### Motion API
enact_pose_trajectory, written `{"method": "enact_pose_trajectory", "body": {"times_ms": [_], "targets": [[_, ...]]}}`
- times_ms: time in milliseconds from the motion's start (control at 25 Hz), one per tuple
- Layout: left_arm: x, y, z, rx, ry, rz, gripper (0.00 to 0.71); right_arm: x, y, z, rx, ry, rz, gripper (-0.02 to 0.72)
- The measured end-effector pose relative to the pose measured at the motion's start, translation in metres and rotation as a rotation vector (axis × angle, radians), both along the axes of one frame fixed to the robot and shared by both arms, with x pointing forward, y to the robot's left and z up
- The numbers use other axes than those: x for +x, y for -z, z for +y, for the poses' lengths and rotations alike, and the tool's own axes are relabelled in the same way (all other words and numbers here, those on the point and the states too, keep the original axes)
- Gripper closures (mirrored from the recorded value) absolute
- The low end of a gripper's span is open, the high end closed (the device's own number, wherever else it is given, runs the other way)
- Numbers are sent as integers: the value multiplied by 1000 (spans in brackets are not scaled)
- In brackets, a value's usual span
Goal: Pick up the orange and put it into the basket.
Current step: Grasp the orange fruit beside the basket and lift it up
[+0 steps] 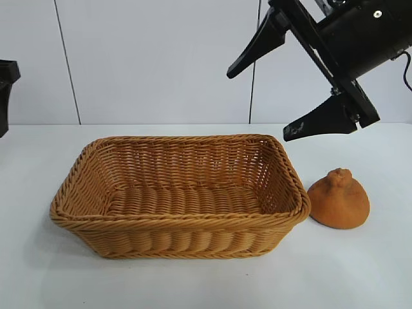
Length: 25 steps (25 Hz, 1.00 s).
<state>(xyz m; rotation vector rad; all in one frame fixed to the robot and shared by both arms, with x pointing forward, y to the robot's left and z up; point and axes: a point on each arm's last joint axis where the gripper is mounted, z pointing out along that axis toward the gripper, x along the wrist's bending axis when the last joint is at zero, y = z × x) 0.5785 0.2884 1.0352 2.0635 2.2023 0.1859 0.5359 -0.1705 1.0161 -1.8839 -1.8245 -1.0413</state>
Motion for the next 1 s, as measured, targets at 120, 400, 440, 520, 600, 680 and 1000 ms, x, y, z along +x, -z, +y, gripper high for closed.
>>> {"method": "enact_pose_trajectory", "body": {"times_ms": [120, 400, 440, 520, 600, 680, 1000], "targets": [[-14, -18, 1, 4, 21, 3, 98, 0, 0, 0, -1, -1, 0, 10], [-76, -62, 3, 6, 46, -114, 98, 0, 0, 0, -1, -1, 0, 10], [-89, -66, 4, 6, 47, -132, 98, 0, 0, 0, 0, -3, 1, 10], [-117, -67, 5, 7, 50, -145, 98, -1, 0, 0, 0, -7, 5, 10], [-146, -67, 6, 7, 53, -173, 98, -1, 0, 0, 2, -11, 8, 10], [-160, -63, 7, 7, 53, -178, 98, -2, 0, 1, 3, -14, 11, 10], [-242, -39, 10, 5, 54, -349, 98, -3, 0, 1, 5, -23, 18, 10]]}}
